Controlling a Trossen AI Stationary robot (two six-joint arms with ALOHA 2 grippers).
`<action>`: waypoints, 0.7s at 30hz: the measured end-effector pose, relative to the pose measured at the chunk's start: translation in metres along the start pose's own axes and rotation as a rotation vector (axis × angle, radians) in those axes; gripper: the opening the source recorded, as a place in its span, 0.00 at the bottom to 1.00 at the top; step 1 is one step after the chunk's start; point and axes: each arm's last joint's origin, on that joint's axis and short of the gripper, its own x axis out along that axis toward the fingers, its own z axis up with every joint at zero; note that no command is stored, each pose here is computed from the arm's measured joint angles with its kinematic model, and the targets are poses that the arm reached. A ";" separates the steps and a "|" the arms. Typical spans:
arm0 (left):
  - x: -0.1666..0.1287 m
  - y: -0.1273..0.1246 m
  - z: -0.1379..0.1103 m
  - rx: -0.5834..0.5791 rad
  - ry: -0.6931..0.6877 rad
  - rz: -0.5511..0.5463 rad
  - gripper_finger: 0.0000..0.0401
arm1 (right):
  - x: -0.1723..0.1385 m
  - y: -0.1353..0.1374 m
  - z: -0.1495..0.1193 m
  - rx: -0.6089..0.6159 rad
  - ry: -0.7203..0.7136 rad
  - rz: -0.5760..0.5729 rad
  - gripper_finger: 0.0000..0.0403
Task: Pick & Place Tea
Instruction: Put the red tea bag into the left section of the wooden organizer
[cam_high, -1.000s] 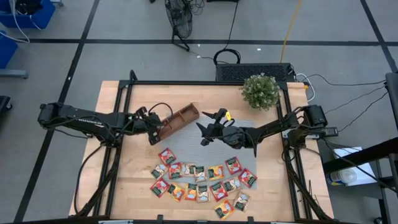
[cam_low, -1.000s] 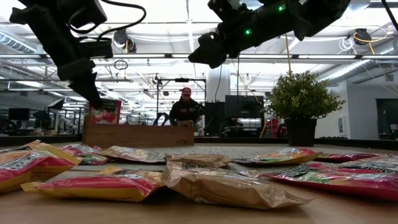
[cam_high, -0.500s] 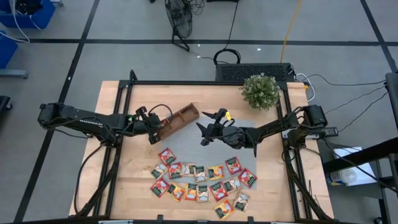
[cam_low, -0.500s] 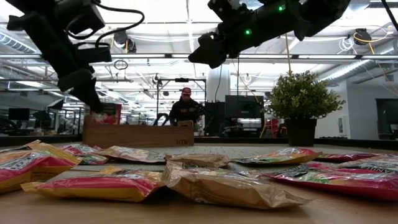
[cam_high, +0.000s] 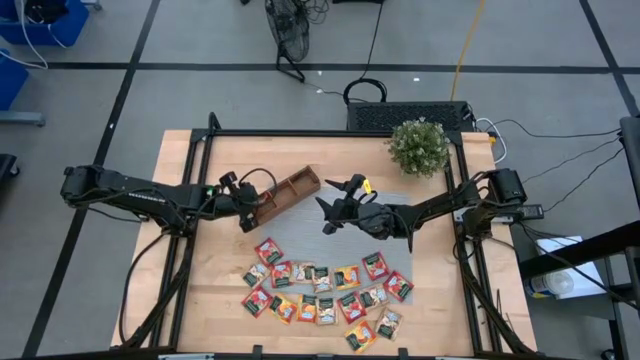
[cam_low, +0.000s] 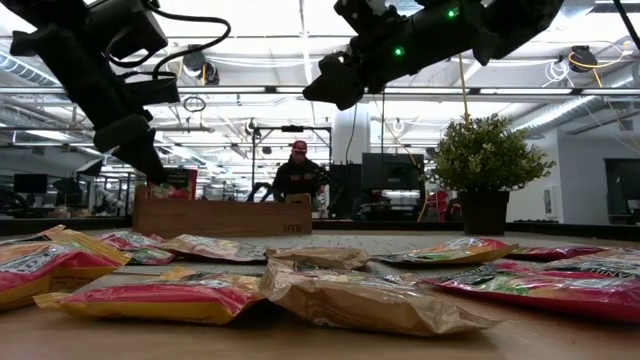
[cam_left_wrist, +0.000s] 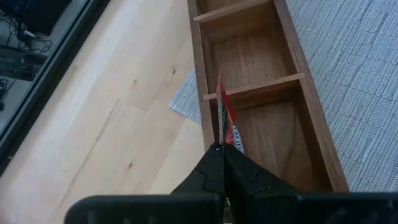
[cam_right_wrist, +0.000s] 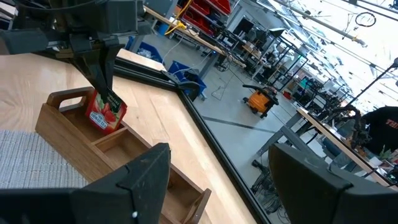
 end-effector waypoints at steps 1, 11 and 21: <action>0.000 0.000 0.000 0.000 0.001 0.000 0.01 | 0.000 0.000 0.000 0.000 0.000 0.000 0.62; 0.000 0.000 0.000 -0.022 0.001 0.003 0.11 | 0.000 0.000 0.000 0.000 0.000 0.000 0.62; -0.001 0.001 0.001 -0.007 -0.008 0.018 0.42 | 0.000 0.000 0.000 0.000 0.000 0.000 0.62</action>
